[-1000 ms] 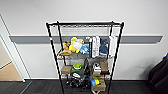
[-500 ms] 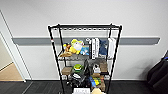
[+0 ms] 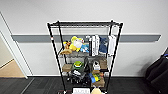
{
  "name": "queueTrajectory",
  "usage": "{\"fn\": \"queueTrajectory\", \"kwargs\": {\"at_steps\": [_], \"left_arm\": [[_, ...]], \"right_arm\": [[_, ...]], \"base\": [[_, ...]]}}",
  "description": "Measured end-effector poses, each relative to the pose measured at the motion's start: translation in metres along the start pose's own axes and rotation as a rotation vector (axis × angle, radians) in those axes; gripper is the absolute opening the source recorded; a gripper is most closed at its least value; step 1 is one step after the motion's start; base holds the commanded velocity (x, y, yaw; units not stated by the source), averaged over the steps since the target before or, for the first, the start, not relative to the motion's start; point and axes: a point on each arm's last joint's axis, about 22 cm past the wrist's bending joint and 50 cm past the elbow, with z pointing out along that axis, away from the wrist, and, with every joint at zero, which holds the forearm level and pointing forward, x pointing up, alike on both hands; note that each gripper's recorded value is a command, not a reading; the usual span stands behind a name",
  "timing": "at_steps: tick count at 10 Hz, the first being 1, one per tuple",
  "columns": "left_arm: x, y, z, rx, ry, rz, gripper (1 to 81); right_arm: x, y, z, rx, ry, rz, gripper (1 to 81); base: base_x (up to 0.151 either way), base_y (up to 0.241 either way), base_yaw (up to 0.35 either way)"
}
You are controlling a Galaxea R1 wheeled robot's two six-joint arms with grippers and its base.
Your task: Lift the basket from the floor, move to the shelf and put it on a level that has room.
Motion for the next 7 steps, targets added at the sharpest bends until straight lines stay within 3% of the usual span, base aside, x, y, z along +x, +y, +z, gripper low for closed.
{"fn": "queueTrajectory", "kwargs": {"at_steps": [3, 7], "left_arm": [[-0.018, 0.017, -0.011, -0.023, -0.010, -0.017, 1.0], [-0.022, 0.050, -0.036, -0.040, 0.037, 0.036, 1.0]], "right_arm": [[-0.013, -0.014, -0.024, 0.011, -0.004, 0.022, 1.0], [-0.020, -0.050, -0.053, 0.047, 0.027, -0.027, 1.0]], "base": [[0.000, 0.000, 0.000], [0.000, 0.000, 0.000]]}}
